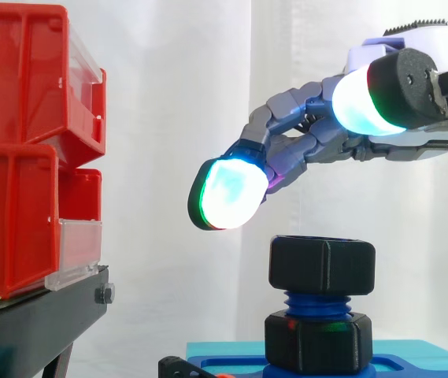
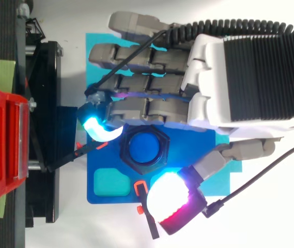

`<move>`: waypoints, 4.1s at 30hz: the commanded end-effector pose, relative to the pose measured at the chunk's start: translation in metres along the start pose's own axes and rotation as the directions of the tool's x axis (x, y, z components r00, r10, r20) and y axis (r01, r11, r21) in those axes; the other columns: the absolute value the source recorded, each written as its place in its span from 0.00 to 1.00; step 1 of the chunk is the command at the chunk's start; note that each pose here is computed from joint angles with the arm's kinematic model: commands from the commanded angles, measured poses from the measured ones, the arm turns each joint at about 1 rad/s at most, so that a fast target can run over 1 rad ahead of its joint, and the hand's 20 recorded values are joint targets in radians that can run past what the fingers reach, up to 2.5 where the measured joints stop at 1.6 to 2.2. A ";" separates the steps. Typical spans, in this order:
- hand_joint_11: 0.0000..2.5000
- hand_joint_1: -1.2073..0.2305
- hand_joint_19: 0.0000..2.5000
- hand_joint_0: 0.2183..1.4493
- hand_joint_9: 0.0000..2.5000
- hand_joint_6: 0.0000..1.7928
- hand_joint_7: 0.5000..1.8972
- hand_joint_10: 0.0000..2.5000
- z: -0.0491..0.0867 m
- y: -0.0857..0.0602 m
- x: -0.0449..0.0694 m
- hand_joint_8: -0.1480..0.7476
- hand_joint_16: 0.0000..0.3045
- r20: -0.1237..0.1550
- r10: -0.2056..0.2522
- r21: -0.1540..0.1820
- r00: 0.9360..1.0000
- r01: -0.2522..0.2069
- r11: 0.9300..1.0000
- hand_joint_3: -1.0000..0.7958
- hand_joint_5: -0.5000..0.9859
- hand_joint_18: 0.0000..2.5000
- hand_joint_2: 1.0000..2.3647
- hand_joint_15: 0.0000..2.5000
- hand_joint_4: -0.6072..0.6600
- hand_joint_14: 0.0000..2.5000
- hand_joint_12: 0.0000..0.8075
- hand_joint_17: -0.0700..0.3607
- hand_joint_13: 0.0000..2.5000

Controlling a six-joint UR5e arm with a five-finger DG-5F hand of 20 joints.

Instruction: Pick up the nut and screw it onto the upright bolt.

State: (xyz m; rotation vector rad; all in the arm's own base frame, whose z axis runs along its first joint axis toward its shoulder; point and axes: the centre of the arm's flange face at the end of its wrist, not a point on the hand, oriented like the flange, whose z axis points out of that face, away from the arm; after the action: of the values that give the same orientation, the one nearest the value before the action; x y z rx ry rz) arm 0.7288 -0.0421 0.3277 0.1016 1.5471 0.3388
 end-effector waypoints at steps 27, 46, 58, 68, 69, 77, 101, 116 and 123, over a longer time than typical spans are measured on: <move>0.00 0.70 0.00 0.21 0.20 0.28 0.39 0.00 -0.005 0.004 0.009 0.47 0.12 -0.064 0.009 0.018 0.998 -0.008 1.000 0.28 0.24 0.00 0.00 0.00 0.67 0.00 0.39 0.36 0.07; 0.00 0.68 0.00 0.22 0.23 0.28 0.58 0.00 -0.011 -0.012 0.005 0.49 0.12 -0.076 0.007 0.034 0.997 -0.005 0.999 0.28 0.27 0.00 0.00 0.00 0.66 0.00 0.38 0.35 0.09; 0.00 0.68 0.00 0.22 0.25 0.28 0.54 0.00 -0.016 -0.017 0.004 0.49 0.11 -0.106 -0.002 0.045 0.994 0.007 0.999 0.28 0.27 0.00 0.00 0.00 0.68 0.00 0.38 0.35 0.10; 0.00 0.68 0.00 0.21 0.23 0.28 0.23 0.00 -0.020 -0.011 -0.022 0.47 0.13 -0.191 -0.103 0.035 0.976 0.111 0.993 0.28 0.23 0.00 0.00 0.00 0.70 0.00 0.40 0.36 0.09; 0.00 0.69 0.00 0.21 0.20 0.28 0.17 0.00 -0.021 -0.012 -0.022 0.46 0.13 -0.201 -0.120 0.034 0.972 0.129 0.991 0.28 0.22 0.00 0.00 0.00 0.68 0.00 0.41 0.37 0.07; 0.00 0.72 0.00 0.20 0.09 0.28 0.05 0.00 -0.017 -0.011 -0.023 0.41 0.15 -0.166 -0.125 0.029 0.978 0.131 0.991 0.28 0.17 0.00 0.00 0.00 0.61 0.00 0.43 0.41 0.01; 0.00 0.73 0.00 0.20 0.10 0.28 0.13 0.00 -0.001 0.013 -0.006 0.43 0.16 -0.073 -0.039 -0.019 0.997 0.037 0.999 0.28 0.19 0.00 0.00 0.00 0.61 0.00 0.43 0.41 0.01; 0.00 0.72 0.00 0.21 0.13 0.28 0.25 0.00 -0.007 0.004 -0.005 0.46 0.15 -0.111 -0.036 -0.005 0.993 0.036 0.999 0.28 0.22 0.00 0.00 0.00 0.67 0.00 0.42 0.39 0.03; 0.00 0.70 0.00 0.21 0.16 0.28 0.32 0.00 -0.008 -0.001 -0.007 0.47 0.14 -0.108 -0.037 0.002 0.993 0.038 0.999 0.28 0.23 0.00 0.00 0.00 0.68 0.00 0.42 0.39 0.05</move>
State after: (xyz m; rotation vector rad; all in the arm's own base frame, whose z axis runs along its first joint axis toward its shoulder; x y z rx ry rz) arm 0.7215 -0.0432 0.3337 0.0554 1.6548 0.3186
